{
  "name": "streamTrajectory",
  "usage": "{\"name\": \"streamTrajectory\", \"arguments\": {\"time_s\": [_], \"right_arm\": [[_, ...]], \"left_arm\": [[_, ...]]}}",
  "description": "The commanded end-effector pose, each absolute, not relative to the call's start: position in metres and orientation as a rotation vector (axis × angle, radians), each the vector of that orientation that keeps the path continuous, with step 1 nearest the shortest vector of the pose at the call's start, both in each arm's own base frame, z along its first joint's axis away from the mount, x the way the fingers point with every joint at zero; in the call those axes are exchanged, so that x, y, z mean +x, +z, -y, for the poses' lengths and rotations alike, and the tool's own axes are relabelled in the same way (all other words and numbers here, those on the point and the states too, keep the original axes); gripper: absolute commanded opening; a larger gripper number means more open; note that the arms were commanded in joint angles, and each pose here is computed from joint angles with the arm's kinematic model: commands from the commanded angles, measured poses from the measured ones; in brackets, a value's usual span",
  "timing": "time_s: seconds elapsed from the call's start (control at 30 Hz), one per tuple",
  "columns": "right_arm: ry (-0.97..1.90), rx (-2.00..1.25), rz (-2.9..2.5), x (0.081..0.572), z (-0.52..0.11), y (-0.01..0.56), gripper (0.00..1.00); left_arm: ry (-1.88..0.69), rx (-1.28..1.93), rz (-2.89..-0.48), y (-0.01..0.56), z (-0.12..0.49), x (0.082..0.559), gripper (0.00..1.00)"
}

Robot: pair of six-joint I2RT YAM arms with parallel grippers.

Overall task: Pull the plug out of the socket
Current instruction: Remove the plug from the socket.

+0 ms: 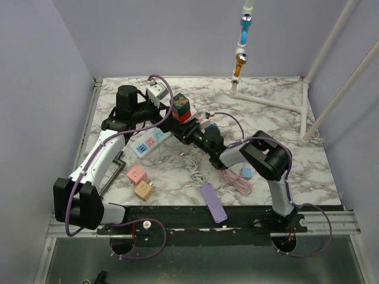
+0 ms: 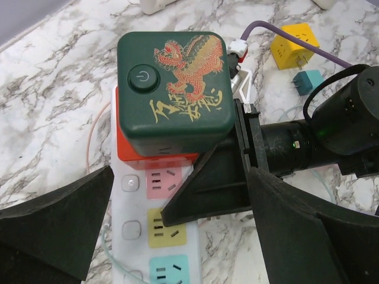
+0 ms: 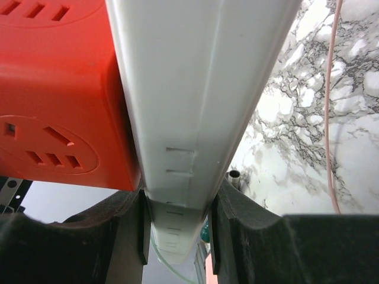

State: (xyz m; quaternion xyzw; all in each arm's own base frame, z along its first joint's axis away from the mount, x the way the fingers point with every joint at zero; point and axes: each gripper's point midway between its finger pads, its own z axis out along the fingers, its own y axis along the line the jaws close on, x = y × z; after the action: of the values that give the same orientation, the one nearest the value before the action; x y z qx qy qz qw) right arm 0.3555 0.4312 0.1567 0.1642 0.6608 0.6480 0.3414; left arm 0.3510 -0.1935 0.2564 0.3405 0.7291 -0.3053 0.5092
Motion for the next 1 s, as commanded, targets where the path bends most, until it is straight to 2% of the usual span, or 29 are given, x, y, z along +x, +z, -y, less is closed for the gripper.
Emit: {"name": "streamTrajectory", "arguments": {"time_s": [0.0, 0.3, 0.63, 0.97], "right_arm": [[1.868, 0.211, -1.278, 0.338, -0.423, 0.295, 0.01], [1.954, 0.213, -1.198, 0.331, -0.42, 0.321, 0.01], [2.082, 0.209, -1.11, 0.318, -0.414, 0.35, 0.01], [2.131, 0.154, -1.109, 0.304, -0.427, 0.354, 0.01]], "left_arm": [[-0.748, 0.817, -1.76, 0.25, 0.207, 0.356, 0.99], [-0.601, 0.84, -1.8, 0.227, 0.205, 0.365, 0.99], [-0.51, 0.803, -1.782, 0.234, 0.199, 0.377, 0.99], [-0.642, 0.833, -1.716, 0.254, 0.219, 0.372, 0.98]]}}
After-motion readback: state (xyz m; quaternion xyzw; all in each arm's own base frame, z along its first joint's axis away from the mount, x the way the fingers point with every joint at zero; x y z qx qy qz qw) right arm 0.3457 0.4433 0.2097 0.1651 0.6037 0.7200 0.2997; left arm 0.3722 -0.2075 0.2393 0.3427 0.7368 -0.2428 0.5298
